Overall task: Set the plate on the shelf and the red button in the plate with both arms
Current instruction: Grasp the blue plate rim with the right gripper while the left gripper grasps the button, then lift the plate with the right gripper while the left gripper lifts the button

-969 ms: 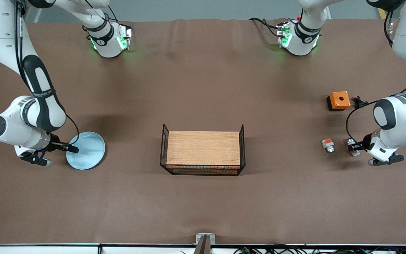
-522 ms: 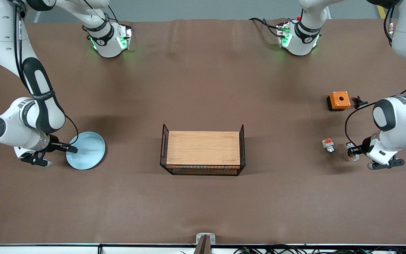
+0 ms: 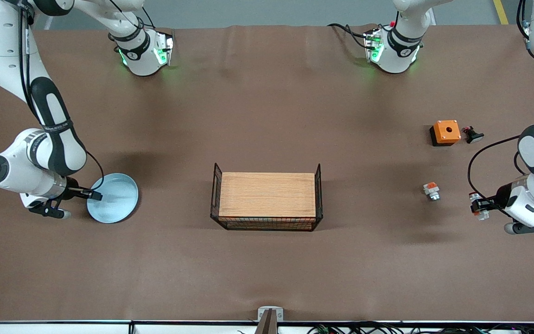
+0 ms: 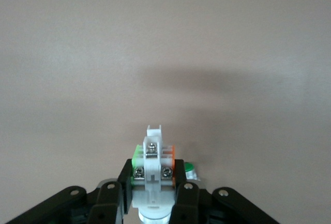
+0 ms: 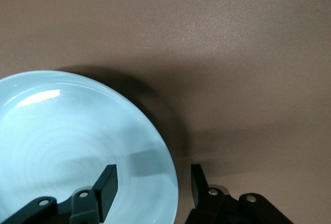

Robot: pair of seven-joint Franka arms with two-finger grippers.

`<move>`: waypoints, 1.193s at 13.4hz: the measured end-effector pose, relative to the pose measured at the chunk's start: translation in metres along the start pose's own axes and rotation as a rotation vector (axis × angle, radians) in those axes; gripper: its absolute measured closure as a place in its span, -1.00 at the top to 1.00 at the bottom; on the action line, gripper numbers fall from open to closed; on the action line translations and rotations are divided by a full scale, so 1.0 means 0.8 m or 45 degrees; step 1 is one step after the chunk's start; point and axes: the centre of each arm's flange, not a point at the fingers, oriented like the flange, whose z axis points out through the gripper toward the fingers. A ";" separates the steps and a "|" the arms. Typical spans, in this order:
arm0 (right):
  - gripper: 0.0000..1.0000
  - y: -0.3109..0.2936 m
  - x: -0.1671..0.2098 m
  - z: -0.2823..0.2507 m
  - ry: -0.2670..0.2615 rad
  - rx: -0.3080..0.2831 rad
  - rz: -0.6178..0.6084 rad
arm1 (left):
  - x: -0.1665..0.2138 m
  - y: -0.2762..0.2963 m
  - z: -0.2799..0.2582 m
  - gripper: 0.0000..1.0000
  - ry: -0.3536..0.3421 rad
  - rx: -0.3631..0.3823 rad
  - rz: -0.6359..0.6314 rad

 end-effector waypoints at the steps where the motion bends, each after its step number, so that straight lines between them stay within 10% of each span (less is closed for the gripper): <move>1: 0.16 0.000 0.000 0.002 -0.003 0.000 -0.009 | 0.002 0.005 -0.005 -0.33 0.001 -0.004 0.005; 10: -0.82 0.004 0.000 0.004 -0.008 0.000 -0.157 | -0.020 0.063 -0.094 -0.33 -0.067 -0.105 -0.012; 16: -0.92 -0.003 0.006 -0.014 -0.028 0.019 -0.170 | -0.060 0.145 -0.168 -0.33 -0.131 -0.129 -0.103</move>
